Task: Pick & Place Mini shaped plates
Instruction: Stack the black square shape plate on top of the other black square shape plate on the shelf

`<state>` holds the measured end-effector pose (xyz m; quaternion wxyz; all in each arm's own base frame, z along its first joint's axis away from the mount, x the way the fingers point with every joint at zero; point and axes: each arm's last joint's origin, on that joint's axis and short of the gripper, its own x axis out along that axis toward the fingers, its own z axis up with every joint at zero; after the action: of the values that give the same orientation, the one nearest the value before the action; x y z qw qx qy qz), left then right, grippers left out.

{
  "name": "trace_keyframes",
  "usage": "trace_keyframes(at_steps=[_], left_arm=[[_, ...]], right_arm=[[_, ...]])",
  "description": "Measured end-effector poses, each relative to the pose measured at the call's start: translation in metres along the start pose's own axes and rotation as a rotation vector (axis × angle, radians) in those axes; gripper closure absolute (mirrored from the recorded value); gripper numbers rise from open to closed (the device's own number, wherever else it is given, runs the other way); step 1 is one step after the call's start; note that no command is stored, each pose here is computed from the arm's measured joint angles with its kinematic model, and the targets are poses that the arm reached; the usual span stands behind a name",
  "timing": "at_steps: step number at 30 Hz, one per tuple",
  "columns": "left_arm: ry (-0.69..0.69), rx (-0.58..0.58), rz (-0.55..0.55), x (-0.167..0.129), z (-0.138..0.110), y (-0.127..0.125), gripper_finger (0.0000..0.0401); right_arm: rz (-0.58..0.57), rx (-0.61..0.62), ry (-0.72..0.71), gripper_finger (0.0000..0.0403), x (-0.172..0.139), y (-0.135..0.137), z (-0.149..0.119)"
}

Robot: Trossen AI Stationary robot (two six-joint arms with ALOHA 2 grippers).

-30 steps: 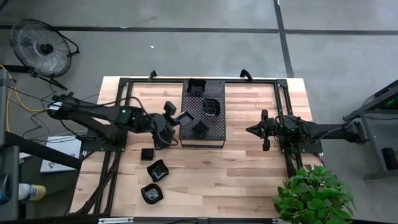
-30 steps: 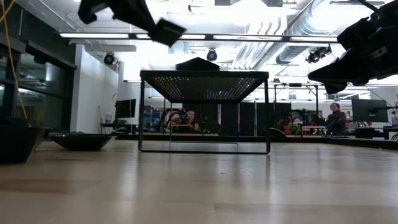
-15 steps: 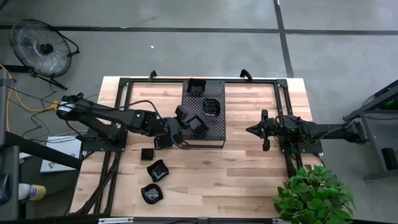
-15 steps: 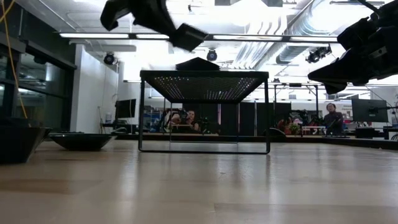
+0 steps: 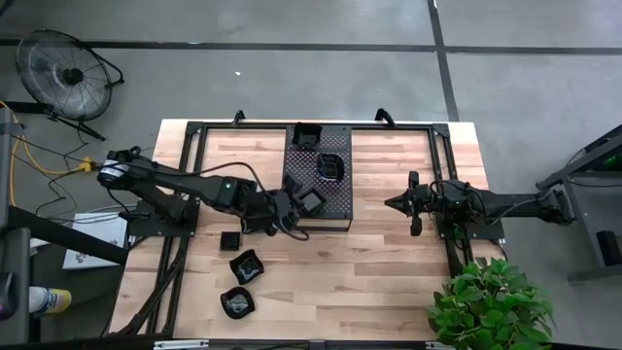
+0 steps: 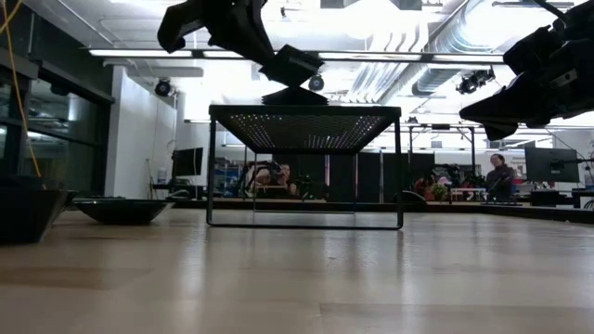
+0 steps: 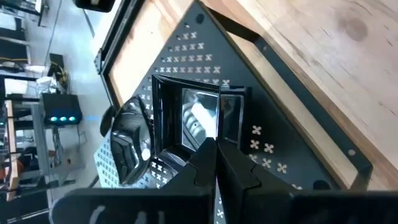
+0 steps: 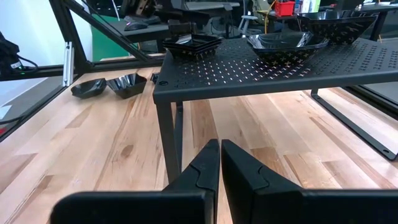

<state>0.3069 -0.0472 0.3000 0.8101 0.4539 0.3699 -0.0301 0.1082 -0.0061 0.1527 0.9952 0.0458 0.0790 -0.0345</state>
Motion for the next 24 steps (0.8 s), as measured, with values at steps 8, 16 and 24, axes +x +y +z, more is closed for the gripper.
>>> trace_keyframes(at_steps=[8,16,24], left_arm=[[-0.028,-0.015,0.028,0.000,0.003,0.003,0.0401],[0.014,0.033,0.014,0.009,0.003,-0.003,0.0401],[0.061,0.068,0.007,0.022,0.004,-0.009,0.0401]], right_arm=[[0.000,0.000,0.000,0.0391,0.000,0.000,0.000],[0.000,0.000,0.000,0.0391,0.000,0.000,0.000],[0.000,0.000,-0.001,0.0391,0.000,0.000,0.000]])
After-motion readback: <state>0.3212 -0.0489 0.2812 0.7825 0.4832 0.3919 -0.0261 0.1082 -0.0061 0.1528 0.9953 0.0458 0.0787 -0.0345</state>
